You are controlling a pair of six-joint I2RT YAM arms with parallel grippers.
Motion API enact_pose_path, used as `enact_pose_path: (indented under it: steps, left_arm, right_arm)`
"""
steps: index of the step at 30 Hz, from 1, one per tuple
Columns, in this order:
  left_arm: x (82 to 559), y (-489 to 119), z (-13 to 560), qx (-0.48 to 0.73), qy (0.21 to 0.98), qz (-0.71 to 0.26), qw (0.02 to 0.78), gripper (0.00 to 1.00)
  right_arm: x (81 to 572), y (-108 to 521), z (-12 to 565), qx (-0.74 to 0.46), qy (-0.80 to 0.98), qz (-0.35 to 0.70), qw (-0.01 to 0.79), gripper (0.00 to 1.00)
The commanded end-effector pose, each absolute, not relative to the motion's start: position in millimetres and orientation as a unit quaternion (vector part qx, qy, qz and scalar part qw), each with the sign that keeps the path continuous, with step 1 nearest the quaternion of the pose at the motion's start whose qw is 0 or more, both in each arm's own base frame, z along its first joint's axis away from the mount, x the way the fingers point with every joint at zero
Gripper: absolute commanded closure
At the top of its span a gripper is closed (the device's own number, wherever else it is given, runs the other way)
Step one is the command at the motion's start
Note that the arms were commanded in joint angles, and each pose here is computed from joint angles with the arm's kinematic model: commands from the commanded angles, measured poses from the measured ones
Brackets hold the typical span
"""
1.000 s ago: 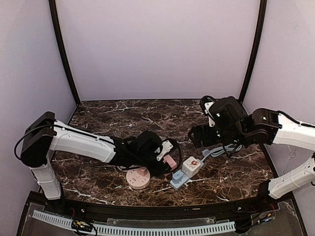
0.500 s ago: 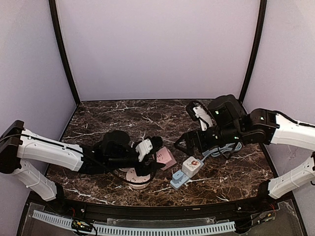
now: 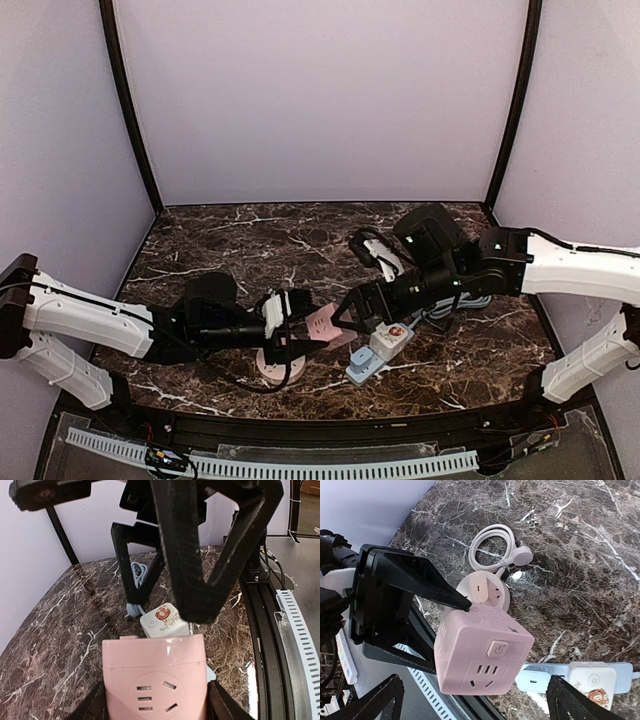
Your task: Insert the plug
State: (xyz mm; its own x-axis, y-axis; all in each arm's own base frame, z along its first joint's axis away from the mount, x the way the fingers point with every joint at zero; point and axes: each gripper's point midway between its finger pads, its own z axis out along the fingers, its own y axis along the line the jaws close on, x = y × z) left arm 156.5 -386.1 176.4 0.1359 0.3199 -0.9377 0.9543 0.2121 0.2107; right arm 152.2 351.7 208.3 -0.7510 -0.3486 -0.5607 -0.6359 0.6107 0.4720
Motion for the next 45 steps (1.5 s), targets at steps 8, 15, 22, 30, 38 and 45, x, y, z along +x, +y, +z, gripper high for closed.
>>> enact_pose_path:
  steps: [8, 15, 22, 30, 38, 45]
  left_arm:
    - [142.7, -385.9, 209.0, 0.552, 0.511, -0.332, 0.570, 0.74]
    - [141.7, -384.0, 210.3, 0.553, 0.504, -0.330, 0.576, 0.74]
    - [143.1, -385.4, 206.0, 0.556, 0.504, -0.326, 0.576, 0.75]
    - [145.3, -384.9, 200.0, 0.553, 0.517, -0.324, 0.568, 0.58]
    - [148.6, -369.4, 184.9, 0.542, 0.566, -0.307, 0.540, 0.02]
    - [142.2, -351.2, 156.4, 0.576, 0.605, -0.272, 0.478, 0.02]
  right_arm:
    - [137.5, 384.2, 199.8, -0.274, 0.857, 0.412, 0.143, 0.01]
    - [139.3, 389.2, 197.8, -0.266, 0.857, 0.419, 0.141, 0.15]
    - [139.8, 391.5, 193.5, -0.270, 0.855, 0.419, 0.140, 0.48]
    - [142.3, 387.2, 191.7, -0.269, 0.857, 0.412, 0.153, 0.88]
    - [166.7, 357.3, 183.0, -0.237, 0.885, 0.337, 0.218, 0.92]
    - [188.0, 320.6, 182.6, -0.203, 0.901, 0.260, 0.280, 0.92]
